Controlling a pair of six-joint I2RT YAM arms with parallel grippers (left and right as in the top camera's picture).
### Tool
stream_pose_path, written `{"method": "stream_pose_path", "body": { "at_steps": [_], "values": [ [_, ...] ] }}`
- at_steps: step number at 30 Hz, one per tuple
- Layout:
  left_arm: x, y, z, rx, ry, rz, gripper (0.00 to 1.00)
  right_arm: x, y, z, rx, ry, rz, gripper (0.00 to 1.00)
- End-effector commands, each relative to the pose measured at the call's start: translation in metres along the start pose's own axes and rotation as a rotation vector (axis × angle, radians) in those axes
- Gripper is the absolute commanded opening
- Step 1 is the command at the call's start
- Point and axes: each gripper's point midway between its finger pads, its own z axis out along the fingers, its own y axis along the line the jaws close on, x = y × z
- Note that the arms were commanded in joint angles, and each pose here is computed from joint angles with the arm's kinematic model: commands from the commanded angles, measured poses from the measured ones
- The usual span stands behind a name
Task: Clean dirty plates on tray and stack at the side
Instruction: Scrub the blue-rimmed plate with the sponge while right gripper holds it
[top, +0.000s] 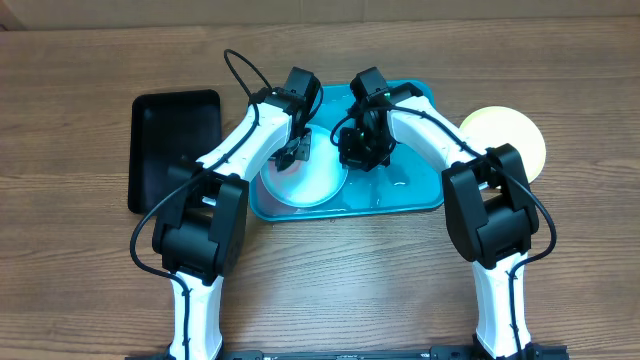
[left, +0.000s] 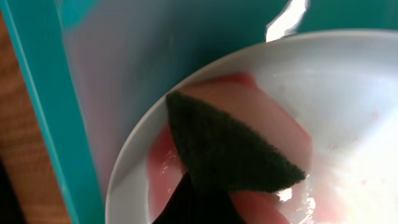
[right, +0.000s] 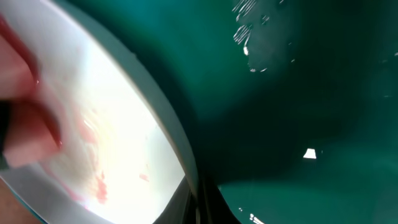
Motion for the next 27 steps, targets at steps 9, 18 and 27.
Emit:
{"method": "stream_pose_path", "body": {
  "at_steps": [9,18,27],
  "values": [
    [0.059,-0.090,-0.020,0.553,0.158,0.471,0.04,-0.002,-0.007,-0.001,0.007,-0.003,0.013,0.04],
    [-0.012,-0.085,-0.007,0.387,-0.104,0.342,0.04,-0.002,-0.006,-0.001,0.004,-0.003,0.012,0.04],
    [-0.019,0.029,0.000,-0.253,-0.126,-0.016,0.04,-0.009,-0.003,-0.001,-0.010,-0.030,0.002,0.04]
  ]
}}
